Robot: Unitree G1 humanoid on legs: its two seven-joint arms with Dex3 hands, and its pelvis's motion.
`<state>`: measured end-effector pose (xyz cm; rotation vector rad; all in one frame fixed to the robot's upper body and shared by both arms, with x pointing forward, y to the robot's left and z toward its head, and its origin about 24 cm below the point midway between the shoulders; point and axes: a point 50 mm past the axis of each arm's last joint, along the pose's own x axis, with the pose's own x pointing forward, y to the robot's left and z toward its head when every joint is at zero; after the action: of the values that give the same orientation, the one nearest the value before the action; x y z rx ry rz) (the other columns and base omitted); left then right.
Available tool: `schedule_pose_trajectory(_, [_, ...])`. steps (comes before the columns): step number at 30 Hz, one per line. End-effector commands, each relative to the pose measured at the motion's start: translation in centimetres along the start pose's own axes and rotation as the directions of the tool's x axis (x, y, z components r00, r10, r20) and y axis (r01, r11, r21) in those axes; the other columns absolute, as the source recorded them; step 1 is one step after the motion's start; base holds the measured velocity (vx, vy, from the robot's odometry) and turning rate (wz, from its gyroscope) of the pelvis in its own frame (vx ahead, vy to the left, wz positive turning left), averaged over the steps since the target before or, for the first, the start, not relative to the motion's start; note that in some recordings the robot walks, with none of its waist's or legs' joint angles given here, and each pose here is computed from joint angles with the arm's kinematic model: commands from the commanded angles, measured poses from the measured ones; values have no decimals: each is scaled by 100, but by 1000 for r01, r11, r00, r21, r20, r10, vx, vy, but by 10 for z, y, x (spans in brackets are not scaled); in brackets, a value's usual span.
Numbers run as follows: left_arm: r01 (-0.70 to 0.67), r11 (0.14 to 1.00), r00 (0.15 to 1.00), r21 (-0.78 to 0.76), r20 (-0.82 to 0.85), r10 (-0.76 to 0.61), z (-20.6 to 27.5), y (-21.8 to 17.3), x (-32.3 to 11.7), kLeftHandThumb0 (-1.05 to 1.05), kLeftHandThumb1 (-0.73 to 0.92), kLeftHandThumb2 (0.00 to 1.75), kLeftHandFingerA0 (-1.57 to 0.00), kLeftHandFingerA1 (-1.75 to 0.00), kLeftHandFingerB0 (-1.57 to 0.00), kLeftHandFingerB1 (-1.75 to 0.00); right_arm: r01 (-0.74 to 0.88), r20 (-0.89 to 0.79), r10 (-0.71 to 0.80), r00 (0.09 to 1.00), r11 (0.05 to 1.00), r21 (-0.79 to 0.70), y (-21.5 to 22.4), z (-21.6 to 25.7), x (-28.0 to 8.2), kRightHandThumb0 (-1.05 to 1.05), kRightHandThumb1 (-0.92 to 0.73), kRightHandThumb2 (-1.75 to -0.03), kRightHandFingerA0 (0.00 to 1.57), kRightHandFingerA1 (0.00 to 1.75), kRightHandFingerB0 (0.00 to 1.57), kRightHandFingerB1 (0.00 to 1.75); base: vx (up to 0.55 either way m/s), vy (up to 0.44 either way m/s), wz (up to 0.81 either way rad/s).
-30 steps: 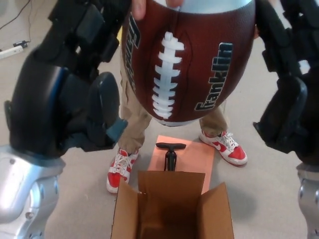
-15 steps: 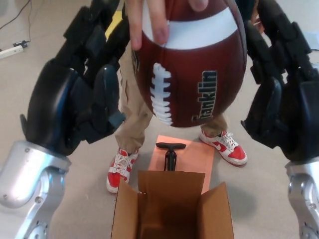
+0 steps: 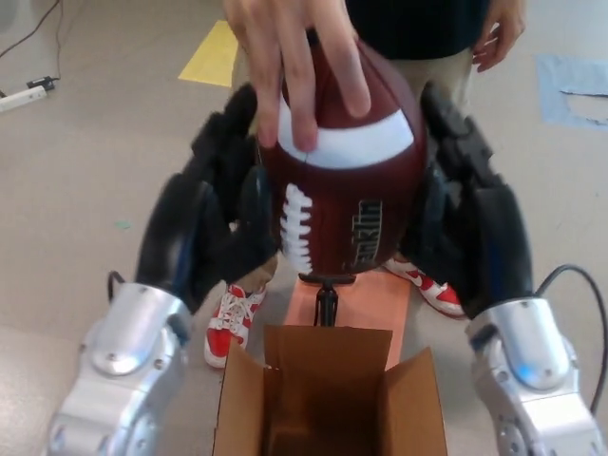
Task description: Use both hands to pick up a football from a person and place it into a container beneath
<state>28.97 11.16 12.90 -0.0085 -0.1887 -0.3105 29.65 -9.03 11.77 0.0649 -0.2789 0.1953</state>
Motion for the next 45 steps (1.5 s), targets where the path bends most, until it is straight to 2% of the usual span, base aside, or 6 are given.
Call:
schedule_pose_trajectory(1, [24, 998, 998, 57, -65, -20, -21, -22, 8, -79, 83, 115, 0, -16, 0, -17, -43, -97, 42, 994, 999, -6, 29, -15, 8, -76, -84, -103, 0, 8, 0, 14, 0, 0, 0])
schedule_pose_trajectory(6, [18, 1000, 998, 10, -62, -17, -25, -19, 11, -73, 92, 72, 0, -2, 0, -9, -11, -123, 14, 992, 1000, 19, 30, -17, 12, -73, -84, -116, 0, 20, 0, 21, 0, 0, 0])
schedule_pose_trajectory(33, [19, 1000, 999, -2, 50, -19, 4, -11, 30, -80, 74, 93, 0, -3, 0, -7, -48, -14, 47, 999, 997, -58, 29, 11, 39, -81, -89, -119, 0, 14, 0, 15, 0, 0, 0])
schedule_pose_trajectory(43, [-151, 968, 987, 201, -13, 157, 16, 105, 17, -100, 89, 119, 0, -4, 0, 0, 176, -10, -181, 983, 968, -180, -72, 13, 29, -82, -81, -117, 0, 16, 0, 15, 0, 0, 0])
schedule_pose_trajectory(44, [-215, 963, 974, 165, -33, 223, 18, 133, 10, -98, 83, 113, 0, -3, 0, 0, 207, 1, -211, 977, 956, -209, -95, 16, 21, -78, -92, -74, 0, 13, 0, 17, 0, 0, 0])
schedule_pose_trajectory(45, [-282, 944, 956, 172, -28, 291, 22, 161, -1, -96, 83, 113, 0, -6, 0, -2, 237, 2, -243, 970, 946, -223, -117, 18, 12, -81, -80, -114, 0, 17, 0, 16, 0, 0, 0])
